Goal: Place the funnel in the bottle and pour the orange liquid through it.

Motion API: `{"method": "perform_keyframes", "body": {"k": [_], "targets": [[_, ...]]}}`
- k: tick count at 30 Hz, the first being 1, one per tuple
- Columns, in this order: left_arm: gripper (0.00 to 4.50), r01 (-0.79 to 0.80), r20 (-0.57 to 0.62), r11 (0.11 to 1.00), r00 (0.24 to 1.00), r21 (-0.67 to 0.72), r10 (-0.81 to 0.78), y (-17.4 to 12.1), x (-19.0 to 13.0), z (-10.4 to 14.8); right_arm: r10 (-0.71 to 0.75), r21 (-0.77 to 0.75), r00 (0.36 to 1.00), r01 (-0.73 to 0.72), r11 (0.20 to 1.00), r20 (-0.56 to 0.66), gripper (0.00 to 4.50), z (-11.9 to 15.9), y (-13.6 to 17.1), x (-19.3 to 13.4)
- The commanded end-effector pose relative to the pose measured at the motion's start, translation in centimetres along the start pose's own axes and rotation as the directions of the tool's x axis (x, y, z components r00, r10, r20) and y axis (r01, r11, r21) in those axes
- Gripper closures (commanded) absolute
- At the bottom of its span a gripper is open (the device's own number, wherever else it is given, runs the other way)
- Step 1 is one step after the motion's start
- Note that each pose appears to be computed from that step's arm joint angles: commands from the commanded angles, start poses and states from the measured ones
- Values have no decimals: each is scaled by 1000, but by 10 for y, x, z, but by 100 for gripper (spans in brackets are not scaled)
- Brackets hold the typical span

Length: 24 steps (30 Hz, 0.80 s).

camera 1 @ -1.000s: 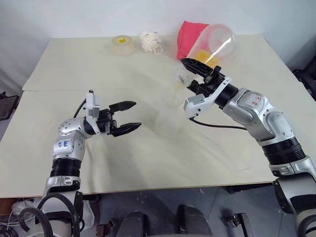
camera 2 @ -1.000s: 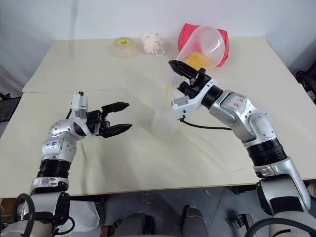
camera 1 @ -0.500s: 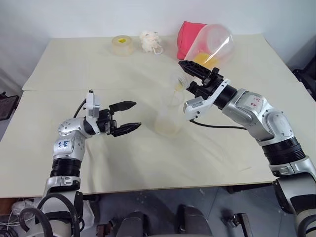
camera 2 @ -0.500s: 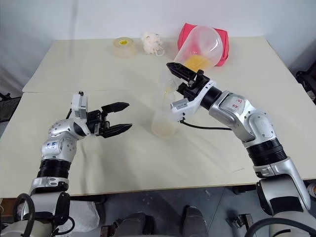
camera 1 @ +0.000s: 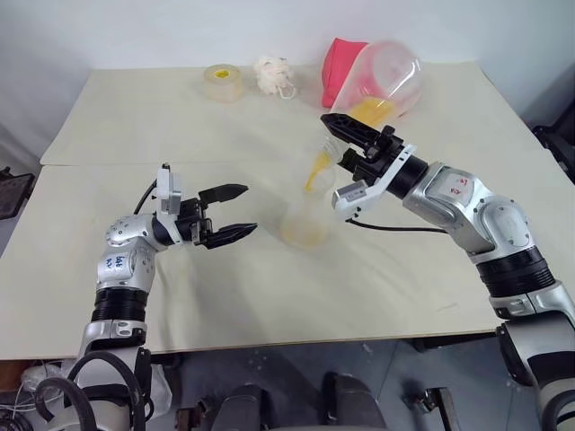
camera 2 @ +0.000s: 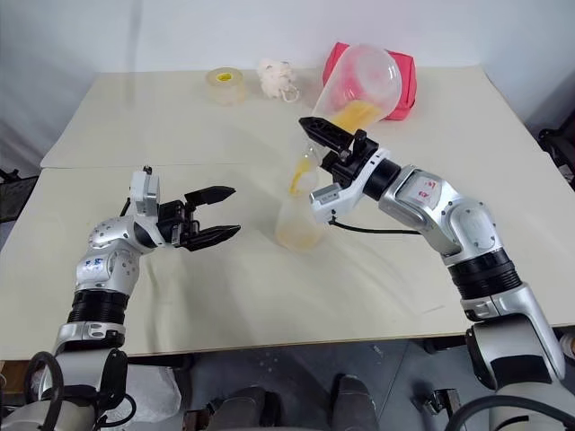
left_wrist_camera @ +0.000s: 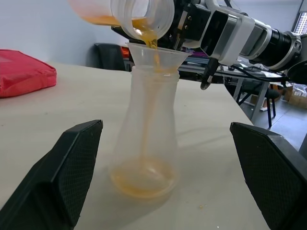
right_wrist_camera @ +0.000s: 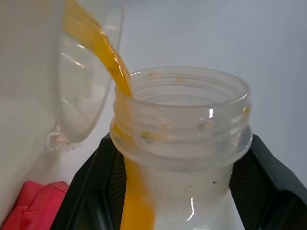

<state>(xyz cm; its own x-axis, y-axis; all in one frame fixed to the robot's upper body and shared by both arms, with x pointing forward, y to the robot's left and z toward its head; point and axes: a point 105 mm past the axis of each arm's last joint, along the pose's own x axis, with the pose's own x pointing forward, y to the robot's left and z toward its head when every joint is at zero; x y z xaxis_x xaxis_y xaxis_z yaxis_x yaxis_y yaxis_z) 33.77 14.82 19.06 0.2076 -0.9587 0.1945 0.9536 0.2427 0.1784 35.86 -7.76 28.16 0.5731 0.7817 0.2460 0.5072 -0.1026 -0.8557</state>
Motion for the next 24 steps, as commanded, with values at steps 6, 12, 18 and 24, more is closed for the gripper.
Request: {"method": "perform_keyframes", "body": {"k": [6, 12, 18, 24], "targets": [[0, 22, -13, 999, 1000, 37, -22, -1, 1, 6, -43, -66, 999, 44, 997, 16, 205, -7, -15, -1], [0, 34, -17, 999, 999, 31, -33, -2, 3, 3, -40, -91, 999, 43, 995, 34, 205, -8, -14, -2], [0, 39, -11, 999, 999, 27, -39, -3, 6, 2, -49, -112, 997, 55, 992, 55, 205, -6, -15, -1], [0, 39, -9, 999, 999, 28, -39, -3, 6, 3, -53, -131, 996, 61, 989, 67, 205, -5, -15, 0]]}}
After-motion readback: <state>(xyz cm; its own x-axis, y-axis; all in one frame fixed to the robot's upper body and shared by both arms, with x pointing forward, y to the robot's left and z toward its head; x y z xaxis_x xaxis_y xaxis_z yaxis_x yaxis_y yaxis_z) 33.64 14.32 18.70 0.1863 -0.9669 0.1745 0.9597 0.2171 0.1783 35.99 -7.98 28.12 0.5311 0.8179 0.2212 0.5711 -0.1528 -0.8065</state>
